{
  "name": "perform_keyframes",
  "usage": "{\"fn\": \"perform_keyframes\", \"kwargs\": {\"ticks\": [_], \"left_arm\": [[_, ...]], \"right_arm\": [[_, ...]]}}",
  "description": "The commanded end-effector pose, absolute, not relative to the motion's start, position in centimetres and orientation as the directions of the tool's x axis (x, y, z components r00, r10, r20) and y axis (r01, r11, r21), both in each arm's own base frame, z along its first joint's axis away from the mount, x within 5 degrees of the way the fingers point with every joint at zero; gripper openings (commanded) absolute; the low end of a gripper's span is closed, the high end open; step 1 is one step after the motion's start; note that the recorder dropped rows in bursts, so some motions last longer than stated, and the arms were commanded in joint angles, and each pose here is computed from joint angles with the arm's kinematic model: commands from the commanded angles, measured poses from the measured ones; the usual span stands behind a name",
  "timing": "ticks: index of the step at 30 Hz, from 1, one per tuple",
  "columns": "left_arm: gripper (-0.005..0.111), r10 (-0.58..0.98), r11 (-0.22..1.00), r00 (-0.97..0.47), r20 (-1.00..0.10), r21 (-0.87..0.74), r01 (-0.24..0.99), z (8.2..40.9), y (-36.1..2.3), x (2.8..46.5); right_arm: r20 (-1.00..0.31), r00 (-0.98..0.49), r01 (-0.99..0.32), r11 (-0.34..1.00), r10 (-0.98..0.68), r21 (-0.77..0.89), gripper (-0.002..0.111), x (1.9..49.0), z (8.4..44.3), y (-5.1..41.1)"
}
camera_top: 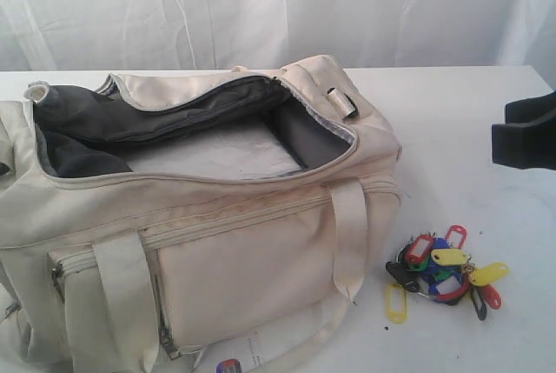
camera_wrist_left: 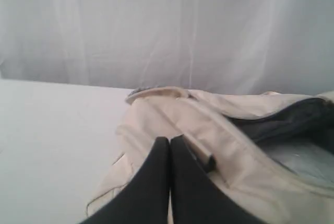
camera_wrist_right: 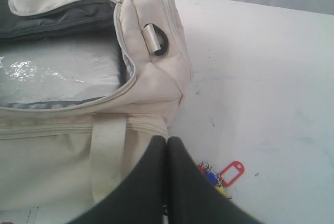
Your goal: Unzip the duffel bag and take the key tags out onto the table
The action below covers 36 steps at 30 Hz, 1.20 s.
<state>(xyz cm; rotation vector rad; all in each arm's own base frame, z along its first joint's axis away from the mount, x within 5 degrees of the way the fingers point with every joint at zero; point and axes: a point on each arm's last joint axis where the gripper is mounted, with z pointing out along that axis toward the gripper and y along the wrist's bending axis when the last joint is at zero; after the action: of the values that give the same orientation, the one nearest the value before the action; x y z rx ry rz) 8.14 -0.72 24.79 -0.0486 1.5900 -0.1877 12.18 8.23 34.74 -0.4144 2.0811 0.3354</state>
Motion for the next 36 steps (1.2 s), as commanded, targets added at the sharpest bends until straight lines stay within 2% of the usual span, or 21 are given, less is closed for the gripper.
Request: {"fn": "perform_keyframes", "kwargs": {"ticks": [1,2,7,8,14,19,25,29,32,36], "left_arm": [[0.000,-0.317,0.947,0.117,-0.941,-0.321,-0.020,21.2,0.7,6.9],[0.000,-0.301,0.953,0.065,-0.951,-0.302,-0.012,20.8,0.4,6.8],[0.000,-0.174,0.984,0.019,-0.985,-0.174,-0.020,20.0,0.0,5.8],[0.000,-0.136,0.991,-0.033,-0.990,-0.136,-0.011,19.5,-0.2,5.8],[0.000,0.104,0.980,-0.296,-0.949,0.048,0.193,17.0,-1.7,5.2],[0.000,0.087,0.977,-0.291,-0.953,0.025,0.210,17.1,-1.9,5.1],[0.000,-0.060,0.978,-0.321,-0.945,-0.119,0.169,17.1,-1.9,5.1],[0.000,-0.104,0.975,-0.328,-0.939,-0.162,0.155,17.1,-1.9,5.1],[0.000,-0.078,0.980,-0.327,-0.942,-0.132,0.146,17.0,-1.7,5.2],[0.000,0.034,0.991,-0.324,-0.945,-0.010,0.134,16.9,-1.3,5.2]], "right_arm": [[-0.864,-0.477,-0.418,0.907,-0.162,0.060,0.000,12.2,34.8,8.1],[-0.864,-0.477,-0.418,0.907,-0.162,0.060,0.000,12.2,34.8,8.1],[-0.863,-0.478,-0.417,0.907,-0.163,0.060,0.000,12.2,34.8,8.0],[-0.863,-0.478,-0.417,0.907,-0.163,0.060,0.000,12.2,34.8,8.0],[-0.860,-0.482,-0.415,0.908,-0.165,0.058,0.000,12.2,34.7,8.0],[-0.860,-0.482,-0.415,0.908,-0.165,0.058,0.000,12.2,34.7,8.0],[-0.860,-0.482,-0.415,0.908,-0.165,0.058,0.000,12.2,34.7,8.0],[-0.860,-0.482,-0.415,0.908,-0.165,0.058,0.000,12.2,34.7,8.0],[-0.860,-0.482,-0.415,0.908,-0.165,0.058,0.000,12.2,34.7,8.0],[-0.860,-0.482,-0.415,0.908,-0.165,0.058,0.000,12.2,34.7,8.0]]}}
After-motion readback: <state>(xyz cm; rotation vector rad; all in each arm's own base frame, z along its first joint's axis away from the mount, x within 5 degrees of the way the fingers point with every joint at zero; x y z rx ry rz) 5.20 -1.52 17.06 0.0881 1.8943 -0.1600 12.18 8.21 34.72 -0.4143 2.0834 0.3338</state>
